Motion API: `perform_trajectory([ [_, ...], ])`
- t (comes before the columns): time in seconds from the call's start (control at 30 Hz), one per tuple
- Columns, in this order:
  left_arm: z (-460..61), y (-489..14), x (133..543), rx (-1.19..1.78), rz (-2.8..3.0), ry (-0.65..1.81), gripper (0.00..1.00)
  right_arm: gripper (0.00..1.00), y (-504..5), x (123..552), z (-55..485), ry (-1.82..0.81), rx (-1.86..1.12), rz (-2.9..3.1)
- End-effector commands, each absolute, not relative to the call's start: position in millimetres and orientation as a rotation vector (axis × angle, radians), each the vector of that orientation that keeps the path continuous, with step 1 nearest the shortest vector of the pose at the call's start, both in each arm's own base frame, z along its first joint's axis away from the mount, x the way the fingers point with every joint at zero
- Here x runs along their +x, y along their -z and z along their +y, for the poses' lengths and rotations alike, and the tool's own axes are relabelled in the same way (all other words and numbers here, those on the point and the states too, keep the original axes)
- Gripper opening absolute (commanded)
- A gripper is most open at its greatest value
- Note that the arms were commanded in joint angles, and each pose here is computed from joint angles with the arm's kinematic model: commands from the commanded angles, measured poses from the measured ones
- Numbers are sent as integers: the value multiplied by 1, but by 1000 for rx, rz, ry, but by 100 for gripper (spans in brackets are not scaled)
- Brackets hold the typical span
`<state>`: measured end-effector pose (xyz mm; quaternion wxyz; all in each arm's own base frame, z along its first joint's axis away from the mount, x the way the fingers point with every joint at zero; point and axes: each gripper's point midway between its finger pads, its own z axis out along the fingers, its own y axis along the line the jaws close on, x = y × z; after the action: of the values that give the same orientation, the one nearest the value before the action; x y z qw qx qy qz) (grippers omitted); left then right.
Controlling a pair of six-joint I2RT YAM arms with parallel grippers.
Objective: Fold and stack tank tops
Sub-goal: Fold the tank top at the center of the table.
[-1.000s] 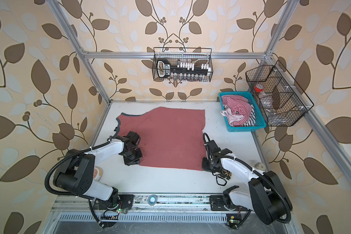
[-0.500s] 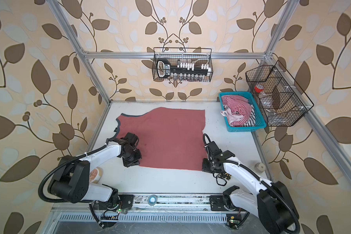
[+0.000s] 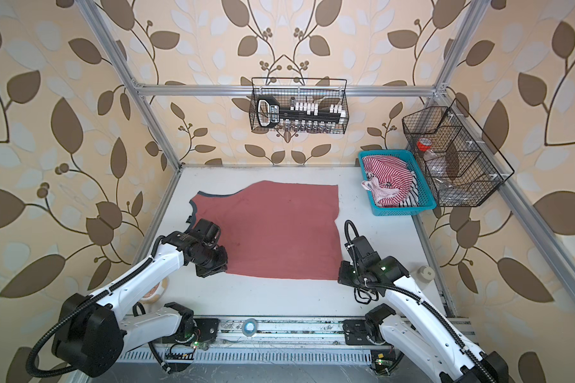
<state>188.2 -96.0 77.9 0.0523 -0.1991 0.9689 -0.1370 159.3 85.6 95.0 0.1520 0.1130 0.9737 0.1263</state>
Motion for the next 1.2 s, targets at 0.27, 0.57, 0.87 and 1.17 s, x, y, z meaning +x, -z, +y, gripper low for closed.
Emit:
perform_trajectory([
  [0.27,-92,-110,206,-523,2928,332,0,0,-126,184,88,-301,262,2758],
  [0.57,-96,-111,246,-421,2944,239,0,0,-122,218,94,-322,234,2769],
  [0.87,-101,-87,280,-400,3014,215,0,0,-111,250,90,-334,221,2815],
  [1.17,-95,-79,311,-435,3035,205,0,0,-95,279,93,-363,200,2864],
])
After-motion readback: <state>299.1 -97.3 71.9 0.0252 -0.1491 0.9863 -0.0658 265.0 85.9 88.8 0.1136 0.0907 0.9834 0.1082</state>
